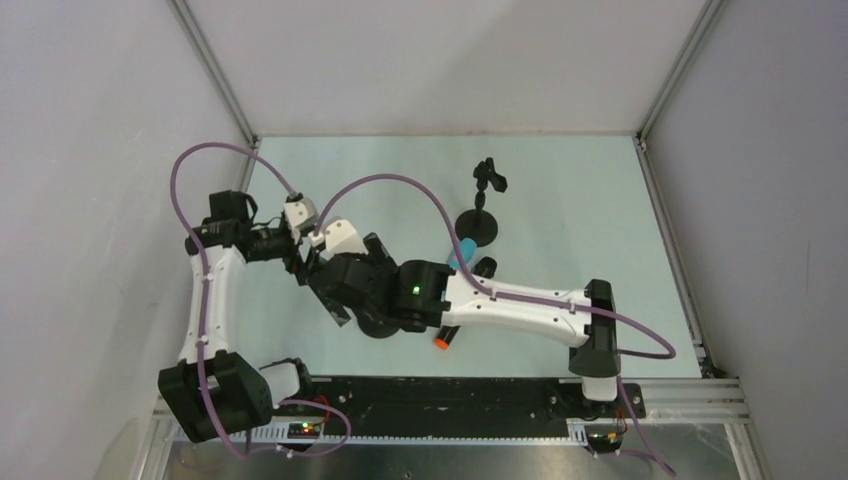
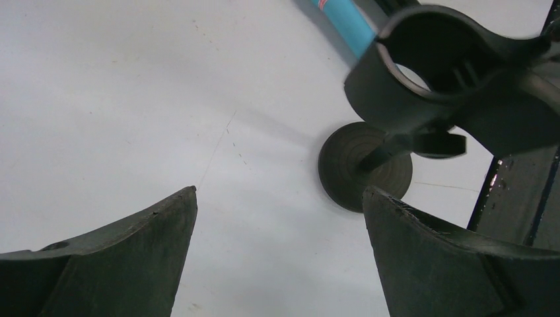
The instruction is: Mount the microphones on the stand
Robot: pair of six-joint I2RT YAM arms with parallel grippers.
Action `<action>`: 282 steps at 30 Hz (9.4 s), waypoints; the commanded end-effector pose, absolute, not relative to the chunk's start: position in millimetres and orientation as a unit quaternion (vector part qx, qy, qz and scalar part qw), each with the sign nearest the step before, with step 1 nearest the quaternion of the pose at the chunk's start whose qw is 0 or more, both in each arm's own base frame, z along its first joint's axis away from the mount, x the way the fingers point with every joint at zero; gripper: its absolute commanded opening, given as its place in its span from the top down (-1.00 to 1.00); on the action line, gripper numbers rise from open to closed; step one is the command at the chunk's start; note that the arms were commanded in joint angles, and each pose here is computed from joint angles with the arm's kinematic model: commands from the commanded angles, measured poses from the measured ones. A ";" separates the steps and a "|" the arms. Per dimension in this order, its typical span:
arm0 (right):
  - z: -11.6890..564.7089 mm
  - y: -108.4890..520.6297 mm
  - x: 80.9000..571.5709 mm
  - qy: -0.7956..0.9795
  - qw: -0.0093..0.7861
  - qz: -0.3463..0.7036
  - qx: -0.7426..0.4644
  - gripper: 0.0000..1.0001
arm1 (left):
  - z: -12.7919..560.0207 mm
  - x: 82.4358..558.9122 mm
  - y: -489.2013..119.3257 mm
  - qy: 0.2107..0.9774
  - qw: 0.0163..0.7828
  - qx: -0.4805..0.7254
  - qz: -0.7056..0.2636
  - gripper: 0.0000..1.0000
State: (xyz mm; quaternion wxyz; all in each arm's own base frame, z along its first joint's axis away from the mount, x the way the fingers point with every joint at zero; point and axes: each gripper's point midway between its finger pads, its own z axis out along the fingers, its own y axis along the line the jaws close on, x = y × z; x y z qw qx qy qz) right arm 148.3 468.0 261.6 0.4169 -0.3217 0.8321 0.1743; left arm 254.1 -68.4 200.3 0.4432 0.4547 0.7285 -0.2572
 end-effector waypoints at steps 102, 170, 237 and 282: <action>252.4 457.2 179.0 0.842 0.487 0.159 -0.172 -0.44 | 196.7 237.2 -62.2 0.728 0.455 0.464 -0.220 -0.96; 224.7 437.2 158.5 0.745 0.466 0.237 -0.414 1.00 | 306.4 227.2 -103.7 0.648 0.538 0.420 -0.339 -0.96; 282.6 425.9 212.8 0.841 0.515 0.128 -0.106 -0.25 | 308.8 251.9 -78.0 0.742 0.518 0.369 -0.212 -0.96; 252.2 429.3 260.3 0.860 0.374 0.196 -0.286 0.36 | 295.9 204.9 -114.3 0.720 0.505 0.384 -0.280 -0.96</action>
